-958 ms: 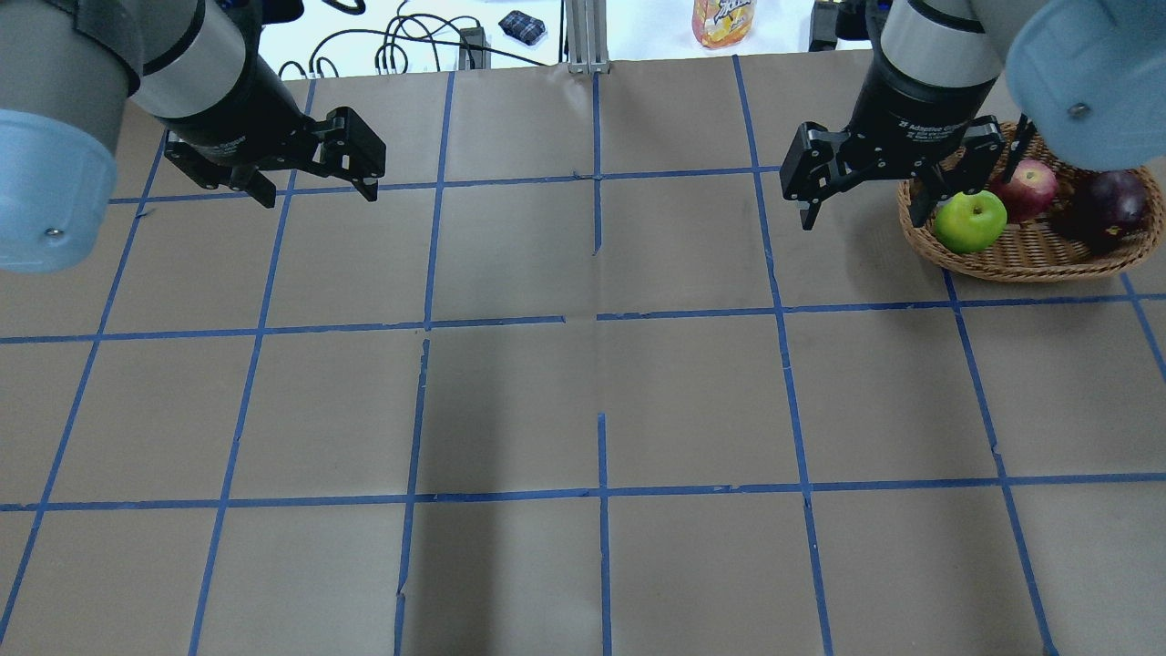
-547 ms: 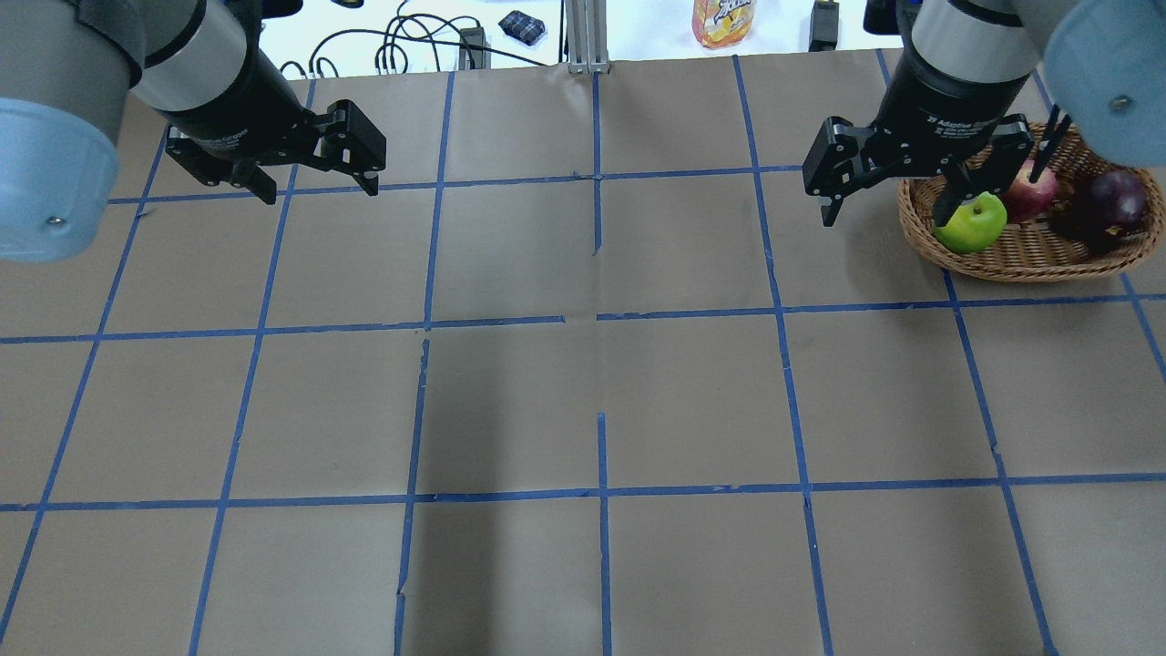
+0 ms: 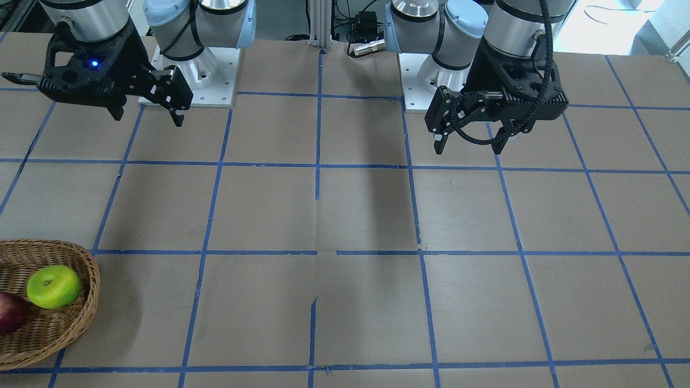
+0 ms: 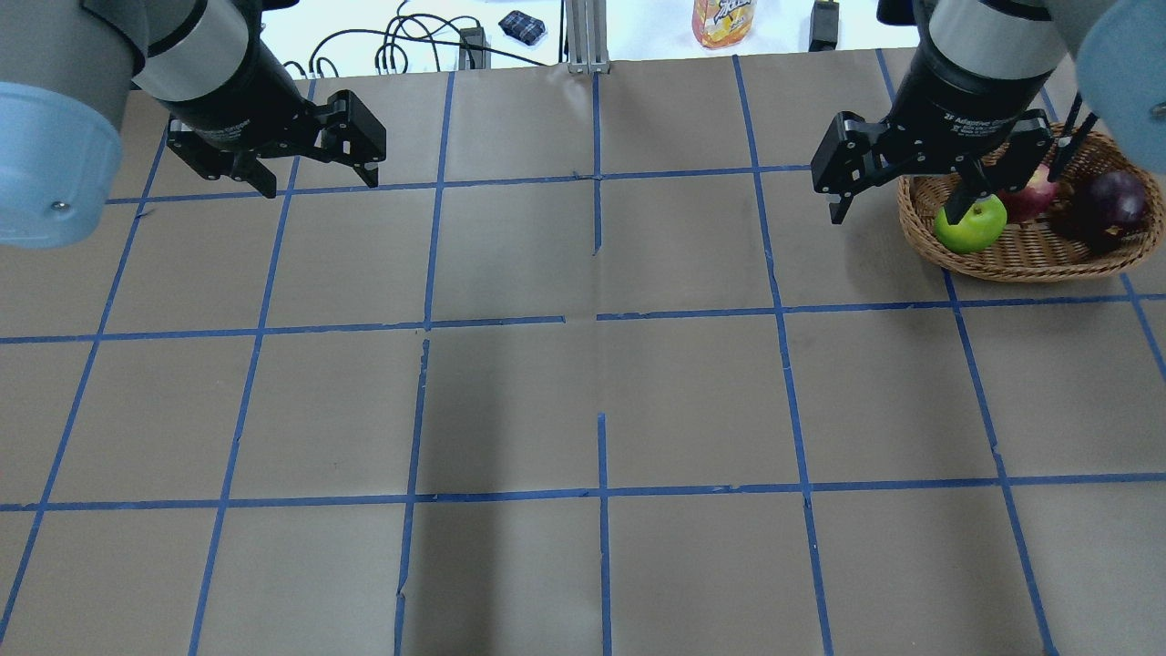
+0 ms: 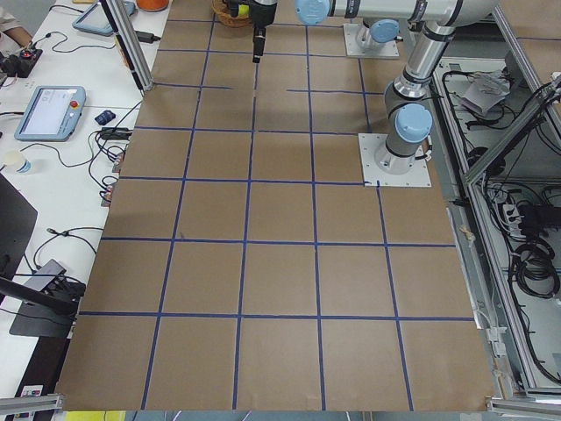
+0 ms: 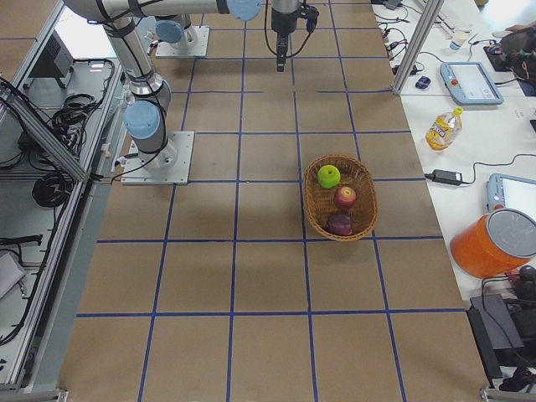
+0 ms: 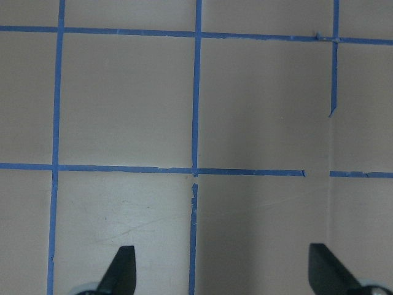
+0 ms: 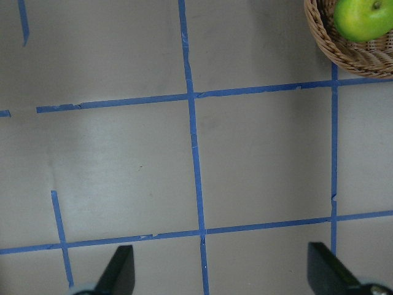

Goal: Put all apples into basket

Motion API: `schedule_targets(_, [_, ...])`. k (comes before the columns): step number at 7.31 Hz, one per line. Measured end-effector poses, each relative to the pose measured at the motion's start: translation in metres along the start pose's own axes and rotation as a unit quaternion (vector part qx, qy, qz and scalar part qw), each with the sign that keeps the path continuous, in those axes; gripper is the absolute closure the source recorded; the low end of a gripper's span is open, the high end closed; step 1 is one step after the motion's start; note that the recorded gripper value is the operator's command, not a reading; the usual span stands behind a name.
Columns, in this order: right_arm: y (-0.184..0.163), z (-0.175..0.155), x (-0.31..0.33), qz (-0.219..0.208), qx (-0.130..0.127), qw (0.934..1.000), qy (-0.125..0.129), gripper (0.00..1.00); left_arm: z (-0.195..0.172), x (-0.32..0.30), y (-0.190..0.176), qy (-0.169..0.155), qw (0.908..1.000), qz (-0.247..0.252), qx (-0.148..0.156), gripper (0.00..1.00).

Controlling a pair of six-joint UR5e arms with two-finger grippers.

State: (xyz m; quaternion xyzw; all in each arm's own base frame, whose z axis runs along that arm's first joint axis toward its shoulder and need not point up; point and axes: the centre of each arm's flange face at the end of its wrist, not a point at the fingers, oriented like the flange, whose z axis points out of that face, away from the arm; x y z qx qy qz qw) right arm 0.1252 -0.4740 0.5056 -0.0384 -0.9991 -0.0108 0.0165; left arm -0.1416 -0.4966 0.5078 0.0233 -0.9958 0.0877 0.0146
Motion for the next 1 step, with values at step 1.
schedule_targets(1, [0.0005,0.0003,0.0001,0.0,-0.001,1.0,0.0,0.0,-0.0004,0.0001,0.0003,0.001,1.0,-0.001,0.0,0.0])
